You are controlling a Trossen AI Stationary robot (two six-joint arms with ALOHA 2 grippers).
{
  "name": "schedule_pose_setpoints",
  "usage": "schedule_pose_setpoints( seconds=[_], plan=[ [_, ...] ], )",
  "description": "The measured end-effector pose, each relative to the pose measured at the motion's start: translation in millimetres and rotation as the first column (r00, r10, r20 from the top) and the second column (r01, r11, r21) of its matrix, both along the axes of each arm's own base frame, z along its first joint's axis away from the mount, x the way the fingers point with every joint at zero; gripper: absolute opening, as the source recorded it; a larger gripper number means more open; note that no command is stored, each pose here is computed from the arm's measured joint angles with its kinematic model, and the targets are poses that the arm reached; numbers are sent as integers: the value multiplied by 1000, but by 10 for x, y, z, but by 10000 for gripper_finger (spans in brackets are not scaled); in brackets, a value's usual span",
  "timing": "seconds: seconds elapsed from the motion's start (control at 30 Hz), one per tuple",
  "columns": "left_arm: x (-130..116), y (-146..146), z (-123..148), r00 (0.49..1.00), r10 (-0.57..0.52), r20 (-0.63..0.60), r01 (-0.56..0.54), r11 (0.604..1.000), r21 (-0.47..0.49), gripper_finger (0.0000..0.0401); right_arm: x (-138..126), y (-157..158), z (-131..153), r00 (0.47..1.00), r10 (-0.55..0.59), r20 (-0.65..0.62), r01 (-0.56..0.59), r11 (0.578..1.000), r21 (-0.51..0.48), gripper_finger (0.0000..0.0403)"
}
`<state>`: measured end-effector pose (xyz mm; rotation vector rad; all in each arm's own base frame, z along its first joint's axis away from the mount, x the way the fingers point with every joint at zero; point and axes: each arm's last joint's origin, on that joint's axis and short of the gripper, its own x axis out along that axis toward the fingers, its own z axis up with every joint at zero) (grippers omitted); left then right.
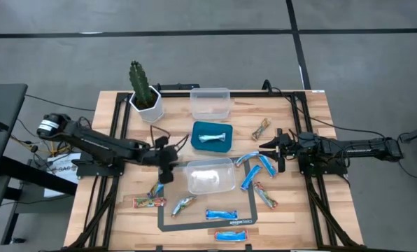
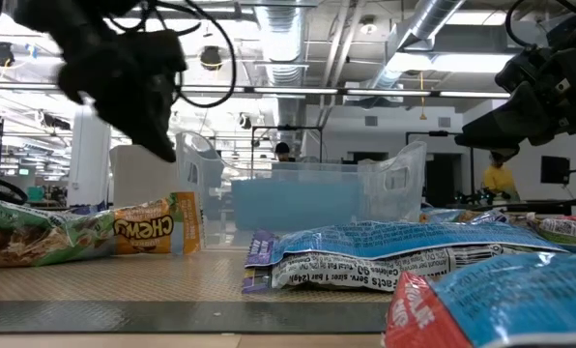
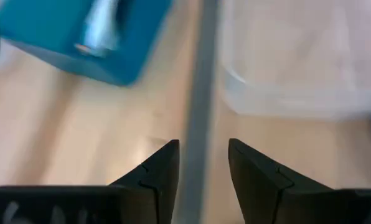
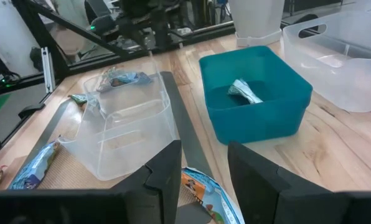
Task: Pick and place Granola Bars by type
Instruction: Put the yellow granola bar into the blue bin
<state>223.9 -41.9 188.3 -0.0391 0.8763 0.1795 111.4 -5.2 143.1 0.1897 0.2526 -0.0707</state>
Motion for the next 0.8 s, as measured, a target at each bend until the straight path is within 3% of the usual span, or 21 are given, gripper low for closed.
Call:
schedule_pose_setpoints(
  seconds=[0.33,0.8],
  plan=[
    [-195,-369,-111,990,-138,-24,134,986,-101,132,0,0,0,1000,0,0,0,1000,0,124],
    [-228,-618,-113,998,-50,-39,40,974,-222,132,0,0,-2,1000,0,-1,0,1000,0,124]
  ],
)
